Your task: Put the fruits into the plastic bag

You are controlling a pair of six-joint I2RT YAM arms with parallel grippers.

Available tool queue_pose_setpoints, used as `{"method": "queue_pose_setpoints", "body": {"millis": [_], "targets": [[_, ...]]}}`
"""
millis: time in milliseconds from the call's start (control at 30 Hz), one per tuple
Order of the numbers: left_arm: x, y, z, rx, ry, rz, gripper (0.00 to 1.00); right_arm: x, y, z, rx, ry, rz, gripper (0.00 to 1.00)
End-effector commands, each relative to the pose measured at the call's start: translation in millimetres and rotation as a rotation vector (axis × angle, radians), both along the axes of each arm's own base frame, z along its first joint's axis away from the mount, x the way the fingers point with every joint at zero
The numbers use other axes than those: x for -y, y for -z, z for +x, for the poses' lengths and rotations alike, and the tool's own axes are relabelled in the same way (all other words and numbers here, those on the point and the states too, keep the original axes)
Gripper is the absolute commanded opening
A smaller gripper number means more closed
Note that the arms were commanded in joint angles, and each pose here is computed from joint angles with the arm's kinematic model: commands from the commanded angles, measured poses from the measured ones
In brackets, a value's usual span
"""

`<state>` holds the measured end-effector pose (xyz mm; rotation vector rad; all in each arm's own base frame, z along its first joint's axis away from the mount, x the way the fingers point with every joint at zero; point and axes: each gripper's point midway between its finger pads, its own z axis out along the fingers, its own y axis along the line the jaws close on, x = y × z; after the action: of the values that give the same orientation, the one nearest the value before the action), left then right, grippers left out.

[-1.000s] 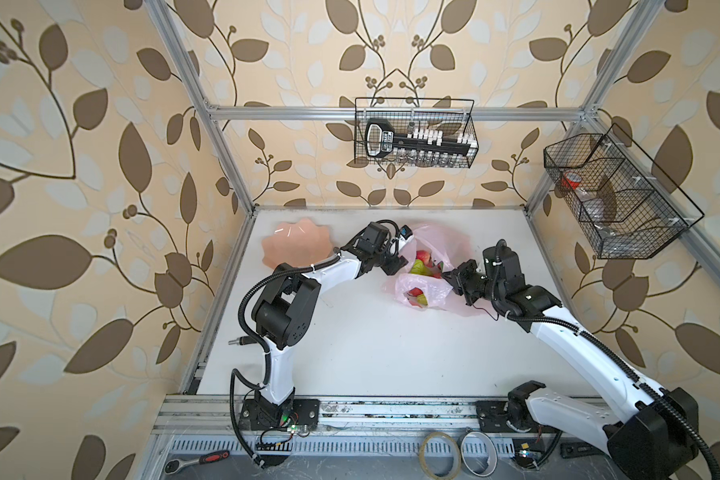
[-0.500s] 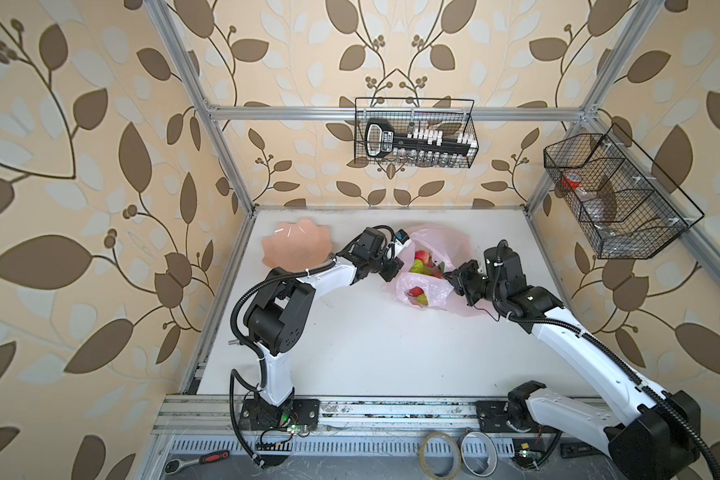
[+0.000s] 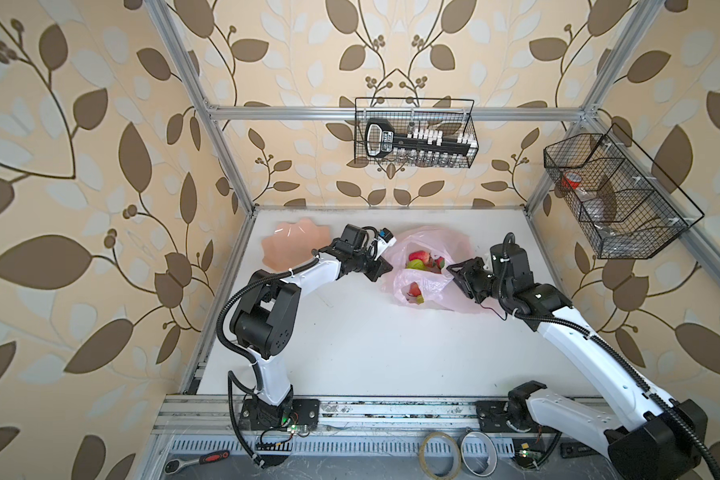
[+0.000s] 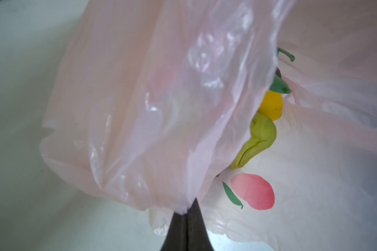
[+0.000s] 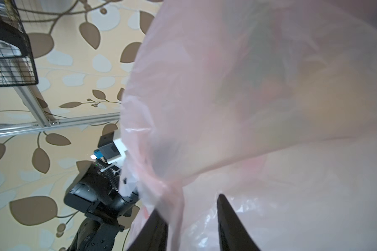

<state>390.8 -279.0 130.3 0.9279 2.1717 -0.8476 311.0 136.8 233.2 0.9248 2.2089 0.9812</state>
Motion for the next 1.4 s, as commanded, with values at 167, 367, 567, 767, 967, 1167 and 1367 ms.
{"method": "queue_pose_setpoints", "body": {"millis": [167,367,567,767,967,1167,1367], "targets": [[-4.5,-54.4,-21.9,-0.058,0.090,-0.102,0.00,5.0,-78.4,-9.8,0.216,-0.165,-0.197,0.59],[-14.9,-66.6,-34.7,-0.091,0.118,-0.136,0.00,-60.0,-91.4,-49.0,0.179,-0.402,-0.115,0.61],[-19.4,-68.7,-41.0,-0.105,0.125,-0.138,0.00,-108.8,-57.8,-105.8,-0.008,-0.560,-0.099,0.62],[-21.2,-70.3,-45.5,-0.109,0.129,-0.145,0.00,-118.4,-34.0,-140.5,-0.118,-0.588,-0.079,0.61],[-21.3,-71.8,-46.9,-0.108,0.132,-0.147,0.00,-145.6,-20.3,-159.0,-0.168,-0.586,-0.026,0.62],[-20.4,-74.6,-45.6,-0.106,0.131,-0.155,0.00,-145.9,0.1,-157.5,-0.207,-0.512,-0.034,0.64],[-20.4,-78.4,-44.7,-0.102,0.126,-0.163,0.00,-154.2,18.3,-137.3,-0.194,-0.369,0.031,0.67]]}}
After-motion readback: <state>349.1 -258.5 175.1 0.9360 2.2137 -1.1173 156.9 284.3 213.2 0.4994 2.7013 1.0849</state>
